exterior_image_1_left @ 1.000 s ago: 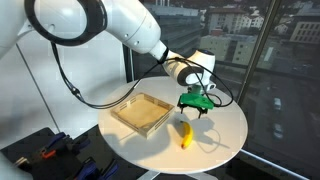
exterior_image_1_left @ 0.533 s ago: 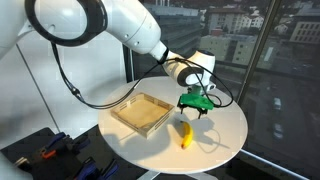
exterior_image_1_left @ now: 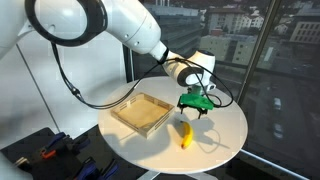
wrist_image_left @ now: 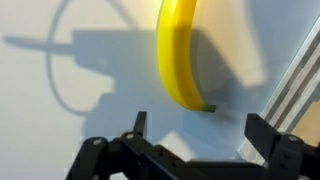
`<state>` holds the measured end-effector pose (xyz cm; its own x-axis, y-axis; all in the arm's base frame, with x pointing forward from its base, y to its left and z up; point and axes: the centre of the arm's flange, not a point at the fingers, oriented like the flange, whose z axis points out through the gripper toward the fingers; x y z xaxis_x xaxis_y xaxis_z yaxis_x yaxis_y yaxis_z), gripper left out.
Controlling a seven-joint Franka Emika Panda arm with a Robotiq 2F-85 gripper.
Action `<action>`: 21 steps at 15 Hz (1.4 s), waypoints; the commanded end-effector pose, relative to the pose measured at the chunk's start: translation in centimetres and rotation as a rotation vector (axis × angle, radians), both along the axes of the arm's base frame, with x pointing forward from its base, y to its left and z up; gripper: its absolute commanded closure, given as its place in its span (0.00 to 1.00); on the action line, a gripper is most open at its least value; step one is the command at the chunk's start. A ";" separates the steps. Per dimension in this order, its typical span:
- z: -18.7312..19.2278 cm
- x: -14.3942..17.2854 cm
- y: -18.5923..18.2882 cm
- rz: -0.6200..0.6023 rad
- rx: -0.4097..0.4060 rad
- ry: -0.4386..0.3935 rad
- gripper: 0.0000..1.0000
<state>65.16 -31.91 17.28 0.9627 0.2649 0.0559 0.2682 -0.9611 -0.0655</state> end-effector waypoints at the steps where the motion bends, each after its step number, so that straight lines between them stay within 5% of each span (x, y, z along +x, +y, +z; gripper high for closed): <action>1: 0.0 0.0 0.0 0.000 0.000 0.000 0.00; 21: -0.6 0.0 0.0 -0.001 0.001 0.003 0.00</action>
<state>65.02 -31.84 16.59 0.9631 0.2646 0.0487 0.2676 -0.9608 -0.0718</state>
